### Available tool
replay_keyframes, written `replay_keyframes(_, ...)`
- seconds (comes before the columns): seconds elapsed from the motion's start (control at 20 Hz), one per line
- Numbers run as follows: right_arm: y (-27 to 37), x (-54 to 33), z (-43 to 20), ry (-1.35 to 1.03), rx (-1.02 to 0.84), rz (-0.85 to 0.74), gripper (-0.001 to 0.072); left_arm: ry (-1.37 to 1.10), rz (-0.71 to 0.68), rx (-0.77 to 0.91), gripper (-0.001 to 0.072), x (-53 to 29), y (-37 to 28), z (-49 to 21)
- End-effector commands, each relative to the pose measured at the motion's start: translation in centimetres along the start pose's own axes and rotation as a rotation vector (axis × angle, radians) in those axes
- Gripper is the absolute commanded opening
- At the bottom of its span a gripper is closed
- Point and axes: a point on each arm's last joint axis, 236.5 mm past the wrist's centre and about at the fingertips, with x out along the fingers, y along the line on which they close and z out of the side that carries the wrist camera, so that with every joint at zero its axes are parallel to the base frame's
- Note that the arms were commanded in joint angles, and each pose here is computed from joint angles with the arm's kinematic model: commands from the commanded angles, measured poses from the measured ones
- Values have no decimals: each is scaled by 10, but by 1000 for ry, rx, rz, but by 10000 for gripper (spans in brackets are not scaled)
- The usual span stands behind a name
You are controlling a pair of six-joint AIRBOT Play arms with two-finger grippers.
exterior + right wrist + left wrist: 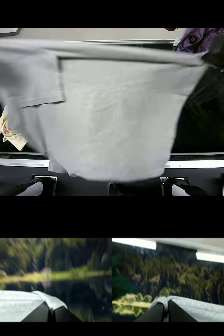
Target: Fold the clothes and pants, and hang the long-sleeved shirts on hangers.
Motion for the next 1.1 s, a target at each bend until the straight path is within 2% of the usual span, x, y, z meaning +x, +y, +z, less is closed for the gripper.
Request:
replay_keyframes(0.0,-48,128,-19,212,16,-64,30,296,-56,-18,13,151,10,-72)
replay_keyframes(0.2,-85,242,-14,203,8,-86,29,386,-51,-54,13,299,26,-147)
replay_keyframes(0.35,-104,293,-3,124,3,-106,29,306,-30,-72,13,353,42,-152)
replay_keyframes(0.45,-107,301,8,71,2,-110,29,222,-26,-33,13,362,46,-135)
replay_keyframes(0.6,-102,301,2,95,14,-93,29,240,-33,-4,15,361,45,-139)
replay_keyframes(1.05,-112,310,-103,518,57,-102,30,666,-68,-23,16,331,42,-247)
